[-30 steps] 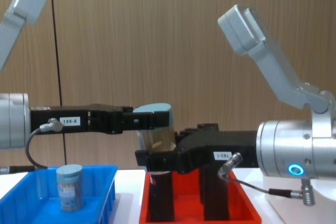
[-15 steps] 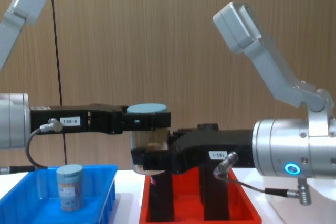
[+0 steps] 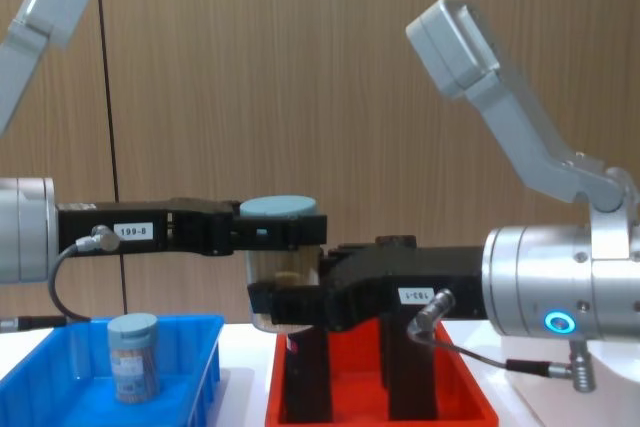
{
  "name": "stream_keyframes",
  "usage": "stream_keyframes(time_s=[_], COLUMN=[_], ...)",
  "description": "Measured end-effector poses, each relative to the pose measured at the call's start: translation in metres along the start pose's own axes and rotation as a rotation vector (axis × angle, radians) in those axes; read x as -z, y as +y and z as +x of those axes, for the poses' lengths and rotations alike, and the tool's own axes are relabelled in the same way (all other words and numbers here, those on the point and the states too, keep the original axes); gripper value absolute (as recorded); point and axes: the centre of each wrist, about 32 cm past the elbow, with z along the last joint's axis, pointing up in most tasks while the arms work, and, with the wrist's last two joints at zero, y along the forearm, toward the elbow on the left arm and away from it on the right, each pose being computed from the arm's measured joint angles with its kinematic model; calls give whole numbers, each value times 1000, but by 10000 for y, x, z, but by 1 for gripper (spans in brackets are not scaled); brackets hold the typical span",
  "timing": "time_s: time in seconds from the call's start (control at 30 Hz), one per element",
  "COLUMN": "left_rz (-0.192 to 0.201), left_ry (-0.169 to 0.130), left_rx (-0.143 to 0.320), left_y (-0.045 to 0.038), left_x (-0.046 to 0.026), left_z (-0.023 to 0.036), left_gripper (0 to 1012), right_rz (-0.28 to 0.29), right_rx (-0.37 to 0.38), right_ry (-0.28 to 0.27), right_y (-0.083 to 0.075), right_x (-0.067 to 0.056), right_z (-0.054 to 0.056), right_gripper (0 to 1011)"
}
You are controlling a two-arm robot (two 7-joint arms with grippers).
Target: Pick the cotton swabs from the blue box and place them into the white box.
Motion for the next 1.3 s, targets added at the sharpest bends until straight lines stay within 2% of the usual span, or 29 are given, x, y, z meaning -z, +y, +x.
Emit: stream_keyframes(time_s=[0.23, 0.57, 0.97, 1.3], left_rz=[0, 0, 0, 0], left_ry=[0, 0, 0, 0], left_rx=[0, 0, 0, 0], left_y=[0, 0, 0, 0], left_x=[0, 0, 0, 0], left_z=[0, 0, 0, 0], left_gripper=[1004, 1004, 1004, 1004], right_rz=[-1, -7, -32, -40], right_rx=[22, 85, 191, 283], right_ry=[-1, 4, 26, 42], right_y=[-51, -203, -431, -646], right_x=[22, 106, 296, 390], right_z=[16, 110, 299, 460], right_gripper=[649, 648, 648, 649])
